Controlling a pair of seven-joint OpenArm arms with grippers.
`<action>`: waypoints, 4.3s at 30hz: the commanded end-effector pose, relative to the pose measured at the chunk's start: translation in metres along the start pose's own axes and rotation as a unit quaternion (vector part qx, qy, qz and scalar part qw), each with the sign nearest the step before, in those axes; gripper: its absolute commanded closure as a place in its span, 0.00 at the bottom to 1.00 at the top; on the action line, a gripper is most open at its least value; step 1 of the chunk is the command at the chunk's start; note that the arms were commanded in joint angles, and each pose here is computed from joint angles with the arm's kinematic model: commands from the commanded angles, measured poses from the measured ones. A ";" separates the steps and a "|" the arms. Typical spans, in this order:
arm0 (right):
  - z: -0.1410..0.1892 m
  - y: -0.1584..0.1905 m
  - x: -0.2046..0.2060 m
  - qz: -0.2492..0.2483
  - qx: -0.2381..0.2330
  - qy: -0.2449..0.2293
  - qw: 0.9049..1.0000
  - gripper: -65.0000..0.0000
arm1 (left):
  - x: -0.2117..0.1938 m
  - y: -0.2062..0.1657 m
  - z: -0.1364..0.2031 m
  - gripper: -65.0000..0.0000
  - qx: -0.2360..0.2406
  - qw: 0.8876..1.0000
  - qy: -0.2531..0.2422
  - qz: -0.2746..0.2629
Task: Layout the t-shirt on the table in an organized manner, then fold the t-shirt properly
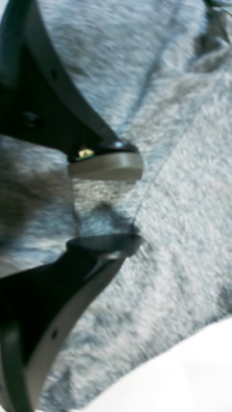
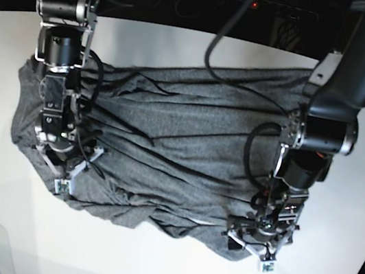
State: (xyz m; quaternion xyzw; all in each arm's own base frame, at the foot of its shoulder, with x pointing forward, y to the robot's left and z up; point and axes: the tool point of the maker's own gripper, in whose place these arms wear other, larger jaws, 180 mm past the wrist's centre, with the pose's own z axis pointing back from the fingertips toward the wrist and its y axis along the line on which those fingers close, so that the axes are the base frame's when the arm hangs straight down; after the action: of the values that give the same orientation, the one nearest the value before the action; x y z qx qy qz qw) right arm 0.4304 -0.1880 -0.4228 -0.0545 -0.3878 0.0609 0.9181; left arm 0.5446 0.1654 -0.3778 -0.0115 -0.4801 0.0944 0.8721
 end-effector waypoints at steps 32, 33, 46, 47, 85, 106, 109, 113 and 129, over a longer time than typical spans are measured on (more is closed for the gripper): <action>0.031 0.008 -0.017 0.013 -0.005 -0.026 1.000 0.57 | -0.060 0.037 0.098 0.28 -0.009 0.998 0.051 -0.044; 0.036 0.008 -0.016 0.015 -0.005 -0.033 0.999 0.57 | -0.058 0.040 0.098 0.28 -0.007 0.998 0.048 -0.041; 0.105 0.013 0.029 0.029 -0.014 -0.144 0.989 0.57 | 0.019 0.028 0.039 0.28 0.001 0.999 -0.037 -0.005; 0.105 0.014 0.024 0.029 -0.013 -0.140 0.990 0.57 | 0.017 0.030 0.032 0.28 0.005 0.999 -0.035 -0.002; 0.048 0.117 0.141 0.057 0.089 -0.178 0.978 0.58 | 0.026 0.052 0.072 0.28 0.019 0.992 -0.106 0.062; -0.029 0.143 0.110 0.037 0.133 -0.192 0.972 0.57 | -0.015 0.109 0.166 0.28 0.071 0.990 -0.111 0.049; -0.031 0.145 0.101 0.039 0.135 -0.180 0.974 0.57 | -0.016 0.110 0.166 0.28 0.071 0.990 -0.110 0.048; -0.035 0.148 0.073 0.042 0.138 -0.138 0.980 0.57 | -0.015 0.109 0.166 0.28 0.071 0.990 -0.111 0.049; 0.026 0.184 0.043 0.085 0.228 -0.145 0.959 0.58 | 0.003 0.106 0.164 0.28 0.067 0.988 -0.129 0.050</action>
State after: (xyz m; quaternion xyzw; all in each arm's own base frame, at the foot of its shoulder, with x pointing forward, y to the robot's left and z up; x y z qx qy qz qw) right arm 0.4144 -0.0045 -0.4219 0.1252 -0.4625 0.2293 0.8473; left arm 0.3823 0.2556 -0.3213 0.0332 -0.5497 0.1744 0.8163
